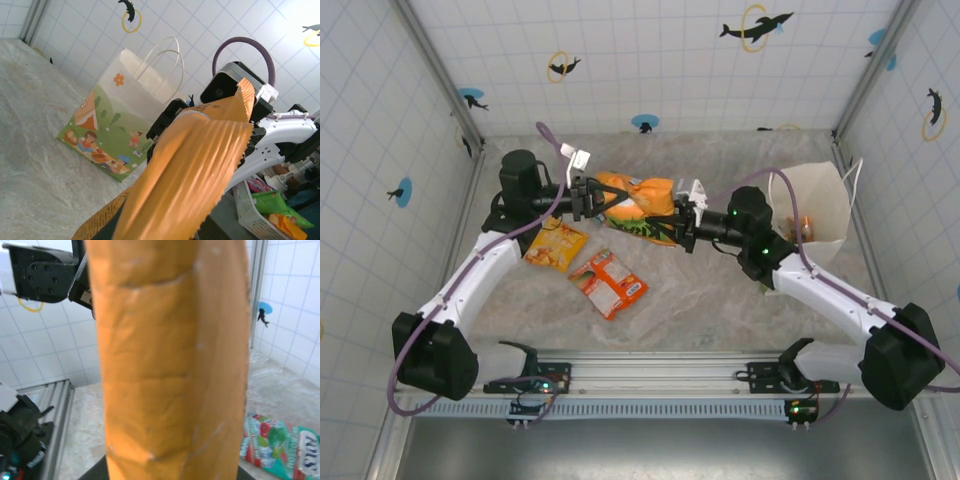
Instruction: Place the snacks into the paper bag
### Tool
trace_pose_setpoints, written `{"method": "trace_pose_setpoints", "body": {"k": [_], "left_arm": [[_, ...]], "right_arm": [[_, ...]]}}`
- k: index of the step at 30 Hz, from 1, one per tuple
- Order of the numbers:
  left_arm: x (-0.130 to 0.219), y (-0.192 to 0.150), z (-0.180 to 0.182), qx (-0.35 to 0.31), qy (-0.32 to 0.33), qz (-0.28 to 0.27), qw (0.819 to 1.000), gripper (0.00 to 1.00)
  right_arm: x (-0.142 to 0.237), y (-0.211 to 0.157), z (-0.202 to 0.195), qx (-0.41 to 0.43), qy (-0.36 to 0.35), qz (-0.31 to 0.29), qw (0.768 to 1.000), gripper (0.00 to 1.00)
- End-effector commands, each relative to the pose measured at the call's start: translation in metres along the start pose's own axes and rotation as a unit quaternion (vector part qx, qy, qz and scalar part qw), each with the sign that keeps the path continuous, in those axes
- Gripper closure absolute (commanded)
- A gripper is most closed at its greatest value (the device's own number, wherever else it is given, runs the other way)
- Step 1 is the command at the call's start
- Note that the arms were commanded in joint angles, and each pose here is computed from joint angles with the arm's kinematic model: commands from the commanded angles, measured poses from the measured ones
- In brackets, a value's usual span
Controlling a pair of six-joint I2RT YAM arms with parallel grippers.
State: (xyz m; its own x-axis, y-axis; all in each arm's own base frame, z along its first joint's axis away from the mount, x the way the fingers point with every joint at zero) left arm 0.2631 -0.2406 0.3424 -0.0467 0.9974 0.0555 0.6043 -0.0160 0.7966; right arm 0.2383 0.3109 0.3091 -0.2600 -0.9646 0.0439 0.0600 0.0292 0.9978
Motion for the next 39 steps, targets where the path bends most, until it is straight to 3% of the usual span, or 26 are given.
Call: {"method": "trace_pose_setpoints", "body": {"k": [1,4,8,10,11,12,13,14,17,18,22,28,39], "left_arm": [[-0.001,0.015,-0.006,-0.039,-0.001,-0.010,0.999,0.76],[0.000,0.016,-0.004,-0.039,0.005,-0.013,0.999,0.64],[0.001,0.019,-0.003,-0.046,0.021,-0.023,0.998,0.38],[0.003,0.020,-0.002,-0.050,0.035,-0.028,0.998,0.33],[0.004,0.021,0.000,-0.050,0.045,-0.031,0.997,0.30],[0.005,0.021,0.002,-0.050,0.055,-0.034,0.997,0.28],[0.006,0.021,0.004,-0.051,0.067,-0.036,0.996,0.27],[0.007,0.021,0.007,-0.051,0.079,-0.041,0.995,0.27],[0.007,0.022,0.015,-0.044,0.091,-0.056,0.993,0.28],[0.007,0.021,0.018,-0.040,0.094,-0.058,0.993,0.29],[0.005,0.020,0.029,-0.030,0.105,-0.060,0.992,0.30],[0.003,0.020,0.043,-0.025,0.122,-0.051,0.991,0.30],[-0.001,0.020,0.057,-0.026,0.147,-0.046,0.988,0.30]], "right_arm": [[0.009,0.018,0.001,0.037,-0.016,-0.035,0.999,0.77],[0.012,0.022,0.000,0.042,-0.027,-0.046,0.998,0.79],[0.017,0.031,-0.002,0.049,-0.047,-0.057,0.996,0.81],[0.024,0.040,-0.009,0.052,-0.073,-0.070,0.994,0.82],[0.048,0.054,-0.020,0.031,-0.085,-0.118,0.989,0.82],[0.083,0.069,-0.034,-0.014,-0.126,-0.204,0.971,0.85],[0.124,0.076,-0.053,-0.054,-0.188,-0.275,0.941,1.00],[0.133,0.077,-0.052,-0.036,-0.201,-0.270,0.941,1.00],[0.100,0.074,-0.041,0.042,-0.209,-0.114,0.971,0.96],[0.094,0.073,-0.035,0.058,-0.208,-0.094,0.972,0.95],[0.096,0.077,-0.026,0.067,-0.204,-0.126,0.968,0.96],[0.115,0.085,-0.037,0.074,-0.251,-0.125,0.957,0.94],[0.177,0.116,-0.054,0.095,-0.375,-0.159,0.908,0.94]]}}
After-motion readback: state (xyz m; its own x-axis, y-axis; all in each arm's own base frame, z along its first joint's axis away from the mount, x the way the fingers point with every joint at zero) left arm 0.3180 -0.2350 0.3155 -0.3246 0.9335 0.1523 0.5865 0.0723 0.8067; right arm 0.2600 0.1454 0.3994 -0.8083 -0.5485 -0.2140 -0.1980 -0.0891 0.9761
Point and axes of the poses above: each hand's point on the last joint's axis, 136 mm out from that joint toward the fingers, its own x axis back along the fingers, its own z axis along the line the jaws close on, y = z × x, the point moved 1 cm from there along x, back along the fingers
